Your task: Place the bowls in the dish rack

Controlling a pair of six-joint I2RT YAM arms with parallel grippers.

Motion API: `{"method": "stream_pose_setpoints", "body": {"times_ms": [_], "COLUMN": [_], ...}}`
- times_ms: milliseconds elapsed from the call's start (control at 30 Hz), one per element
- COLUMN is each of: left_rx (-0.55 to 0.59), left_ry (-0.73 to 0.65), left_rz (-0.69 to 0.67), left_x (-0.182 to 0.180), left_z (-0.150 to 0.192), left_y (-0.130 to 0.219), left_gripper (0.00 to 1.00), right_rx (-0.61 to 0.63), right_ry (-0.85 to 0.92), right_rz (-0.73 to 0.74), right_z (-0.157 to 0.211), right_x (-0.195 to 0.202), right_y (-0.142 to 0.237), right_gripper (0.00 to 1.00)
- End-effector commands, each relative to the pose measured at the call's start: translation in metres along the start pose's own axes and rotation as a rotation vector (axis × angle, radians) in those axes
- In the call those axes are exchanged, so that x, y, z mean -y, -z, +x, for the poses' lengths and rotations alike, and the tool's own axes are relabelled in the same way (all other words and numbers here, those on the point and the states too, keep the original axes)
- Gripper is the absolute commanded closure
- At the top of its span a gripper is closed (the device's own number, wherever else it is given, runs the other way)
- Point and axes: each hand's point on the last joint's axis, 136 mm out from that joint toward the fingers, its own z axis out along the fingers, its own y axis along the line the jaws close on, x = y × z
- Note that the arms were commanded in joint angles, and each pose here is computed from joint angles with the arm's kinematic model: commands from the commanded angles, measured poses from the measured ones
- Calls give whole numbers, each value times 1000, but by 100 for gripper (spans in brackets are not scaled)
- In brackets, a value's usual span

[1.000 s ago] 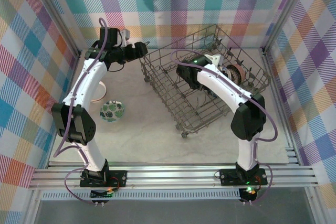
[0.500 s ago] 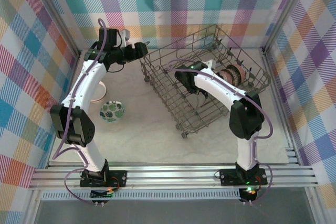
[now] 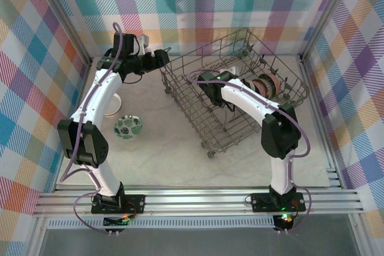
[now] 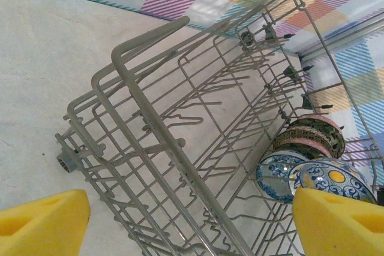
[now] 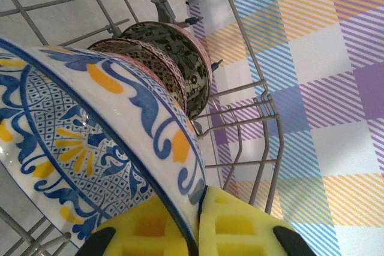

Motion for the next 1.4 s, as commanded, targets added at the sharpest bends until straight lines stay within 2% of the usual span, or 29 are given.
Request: {"method": "stream_pose_setpoints", "body": {"times_ms": [0, 467, 933, 1367], "left_rx": [33, 29, 23, 15], "left_ry": [-7, -9, 1, 14], "left_rz": [27, 35, 35, 30], "left_x": [6, 7, 5, 4], "left_z": [-7, -10, -11, -11], "left_y": [11, 7, 2, -2], "left_gripper": [13, 13, 13, 13], "right_rx": [35, 23, -21, 6], "right_ry": [12, 69, 115, 127], "right_rz": [-9, -17, 120, -6], "right_z": [-10, -1, 13, 8], "right_x": [-11, -31, -21, -61], "right_y": [4, 6, 13, 11], "right_gripper": [100, 98, 94, 86]}}
